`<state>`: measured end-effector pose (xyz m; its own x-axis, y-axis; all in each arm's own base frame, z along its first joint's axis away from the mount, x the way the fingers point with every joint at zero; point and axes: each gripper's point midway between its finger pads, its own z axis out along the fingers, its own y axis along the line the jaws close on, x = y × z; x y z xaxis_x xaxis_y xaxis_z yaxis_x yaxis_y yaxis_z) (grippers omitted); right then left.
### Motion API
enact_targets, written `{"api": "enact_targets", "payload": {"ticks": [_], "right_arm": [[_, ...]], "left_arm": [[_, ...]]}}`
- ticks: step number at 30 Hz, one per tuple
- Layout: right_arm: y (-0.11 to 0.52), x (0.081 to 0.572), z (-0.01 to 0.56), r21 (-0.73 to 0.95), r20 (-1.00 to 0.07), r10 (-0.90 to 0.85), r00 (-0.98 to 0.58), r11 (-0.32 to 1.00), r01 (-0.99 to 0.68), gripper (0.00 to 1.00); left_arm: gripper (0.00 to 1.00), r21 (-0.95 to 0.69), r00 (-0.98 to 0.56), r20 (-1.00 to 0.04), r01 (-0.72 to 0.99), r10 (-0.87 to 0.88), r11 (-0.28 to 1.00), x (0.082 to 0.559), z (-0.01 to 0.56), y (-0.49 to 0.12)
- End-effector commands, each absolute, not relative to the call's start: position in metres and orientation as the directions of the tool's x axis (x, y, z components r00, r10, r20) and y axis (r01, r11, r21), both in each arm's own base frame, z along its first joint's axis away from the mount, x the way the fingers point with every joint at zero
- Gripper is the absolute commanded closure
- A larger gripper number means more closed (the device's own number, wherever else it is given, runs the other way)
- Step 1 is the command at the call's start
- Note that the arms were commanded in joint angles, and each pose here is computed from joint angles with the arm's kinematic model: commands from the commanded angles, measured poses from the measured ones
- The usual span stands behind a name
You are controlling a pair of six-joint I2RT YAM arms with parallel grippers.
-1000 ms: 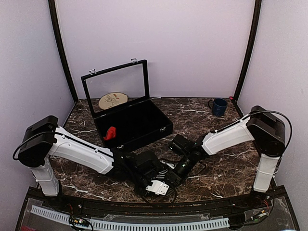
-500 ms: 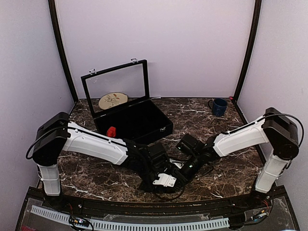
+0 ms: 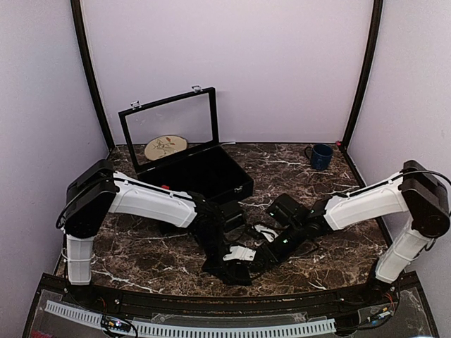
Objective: Roll the socks
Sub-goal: Roll the sock at the center of the board.
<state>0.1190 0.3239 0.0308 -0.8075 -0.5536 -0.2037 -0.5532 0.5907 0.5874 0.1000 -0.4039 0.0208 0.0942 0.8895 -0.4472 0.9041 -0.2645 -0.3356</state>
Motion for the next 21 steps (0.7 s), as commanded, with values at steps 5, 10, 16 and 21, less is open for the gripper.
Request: {"api": "enact_targets", "payload": {"ticks": [5, 10, 16, 21], "right_arm": [[0.311, 0.139, 0.045, 0.514, -0.332, -0.444, -0.833, 0.655, -0.554, 0.49], [0.297, 0.145, 0.049, 0.464, -0.390, -0.390, -0.834, 0.699, -0.544, 0.50], [0.286, 0.149, 0.055, 0.383, -0.464, -0.373, -0.804, 0.734, -0.561, 0.50], [0.285, 0.143, 0.056, 0.285, -0.519, -0.407, -0.752, 0.746, -0.601, 0.50]], "left_arm": [[0.88, -0.556, -0.087, -0.291, 0.826, 0.953, -0.095, 0.095, 0.007, -0.385], [0.88, -0.611, -0.151, -0.275, 0.790, 0.949, -0.051, 0.100, 0.012, -0.387], [0.88, -0.691, -0.227, -0.257, 0.723, 0.939, -0.014, 0.101, 0.017, -0.386], [0.88, -0.733, -0.274, -0.237, 0.680, 0.932, 0.014, 0.104, 0.018, -0.385]]}}
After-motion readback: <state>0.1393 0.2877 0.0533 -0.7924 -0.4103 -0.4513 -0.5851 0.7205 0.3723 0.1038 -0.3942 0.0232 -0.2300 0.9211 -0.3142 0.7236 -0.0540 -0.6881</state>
